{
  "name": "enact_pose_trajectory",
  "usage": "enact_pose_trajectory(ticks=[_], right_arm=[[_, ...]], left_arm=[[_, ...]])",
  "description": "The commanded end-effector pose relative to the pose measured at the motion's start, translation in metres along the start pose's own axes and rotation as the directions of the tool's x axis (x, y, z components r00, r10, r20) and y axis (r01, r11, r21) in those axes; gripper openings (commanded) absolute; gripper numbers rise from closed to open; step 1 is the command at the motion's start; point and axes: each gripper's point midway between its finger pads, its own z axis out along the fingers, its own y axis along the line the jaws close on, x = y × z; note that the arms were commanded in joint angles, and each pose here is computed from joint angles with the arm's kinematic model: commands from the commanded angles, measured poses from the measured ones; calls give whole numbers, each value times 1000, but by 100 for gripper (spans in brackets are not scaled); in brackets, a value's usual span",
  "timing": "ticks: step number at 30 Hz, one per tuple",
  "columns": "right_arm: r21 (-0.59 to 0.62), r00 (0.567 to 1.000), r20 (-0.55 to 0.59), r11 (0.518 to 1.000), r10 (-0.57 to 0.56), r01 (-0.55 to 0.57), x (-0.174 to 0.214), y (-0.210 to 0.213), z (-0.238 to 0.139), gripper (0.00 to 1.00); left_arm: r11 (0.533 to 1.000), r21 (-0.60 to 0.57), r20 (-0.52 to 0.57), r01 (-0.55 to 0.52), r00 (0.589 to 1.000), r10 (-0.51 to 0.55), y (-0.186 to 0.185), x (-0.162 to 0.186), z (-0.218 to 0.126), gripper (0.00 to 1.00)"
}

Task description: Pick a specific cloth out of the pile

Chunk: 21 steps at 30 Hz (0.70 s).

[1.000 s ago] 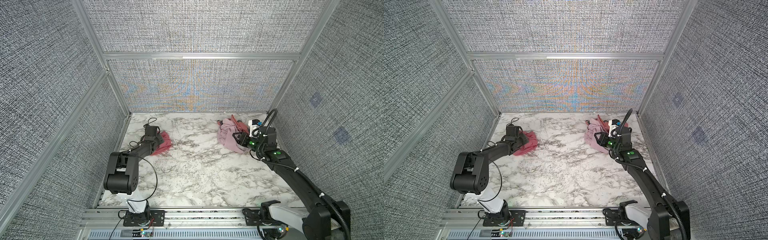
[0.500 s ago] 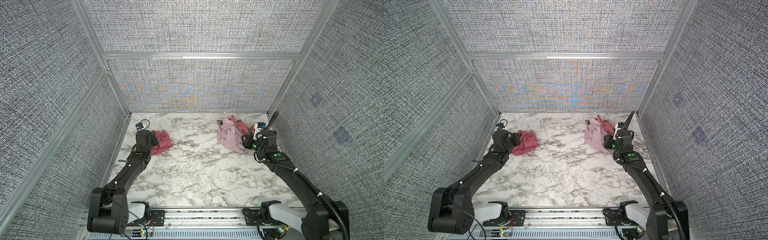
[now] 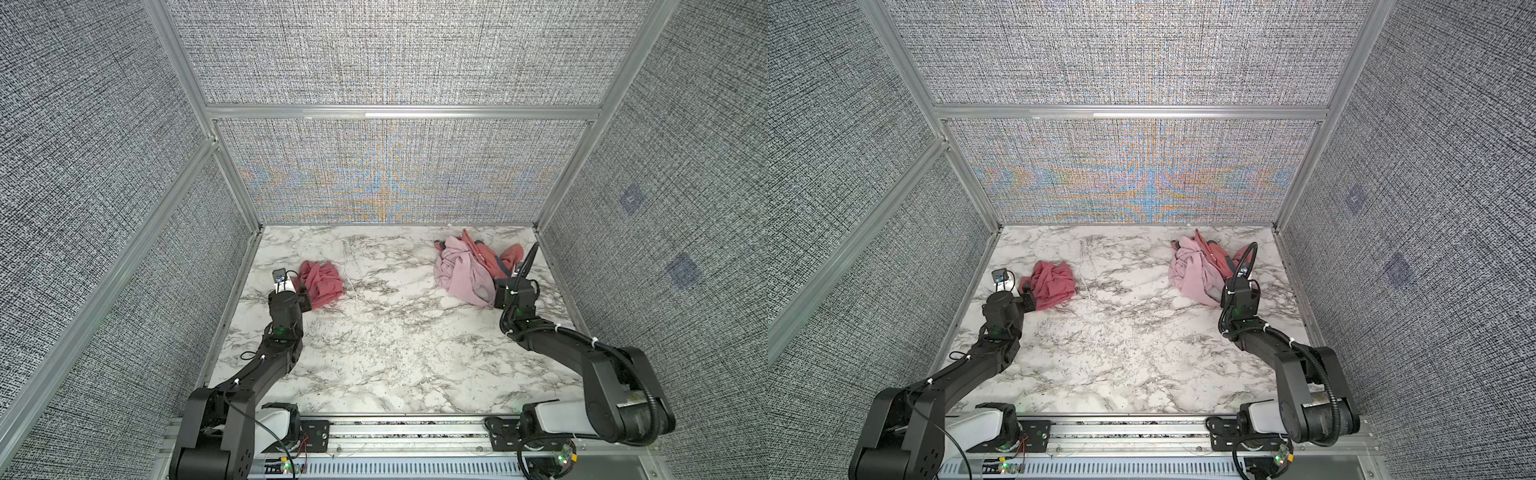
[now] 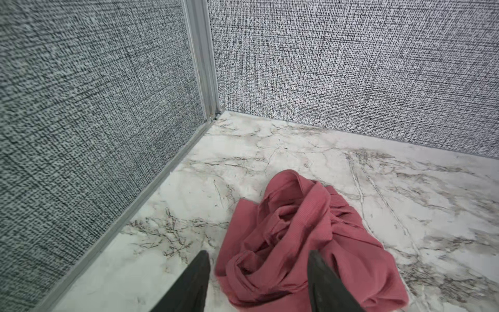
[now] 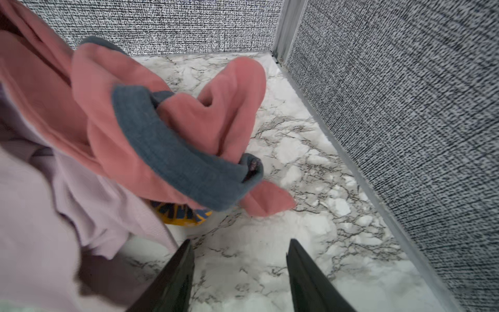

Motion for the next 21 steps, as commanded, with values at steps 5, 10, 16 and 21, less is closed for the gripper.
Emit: enact_pose_trajectory(ticks=[5,10,16,21], right_arm=[[32,979,204,999,-7,1,-21,-9,-8,58],[11,975,221,1000,-3,1,-11,-7,-8,58],[-13,968,252,1000,4,-1,1,-5,-10,59],[-32,968,249,999,15,-8,2,-5,-9,60]], left_arm=[[999,-45,196,-16,980,24,11,-23,-10,60],[997,21,208,-79,975,73,-3,-25,-9,60],[992,23,146,-120,982,116,-2,1,-8,60],[990,44,197,-132,973,121,-5,13,-8,60]])
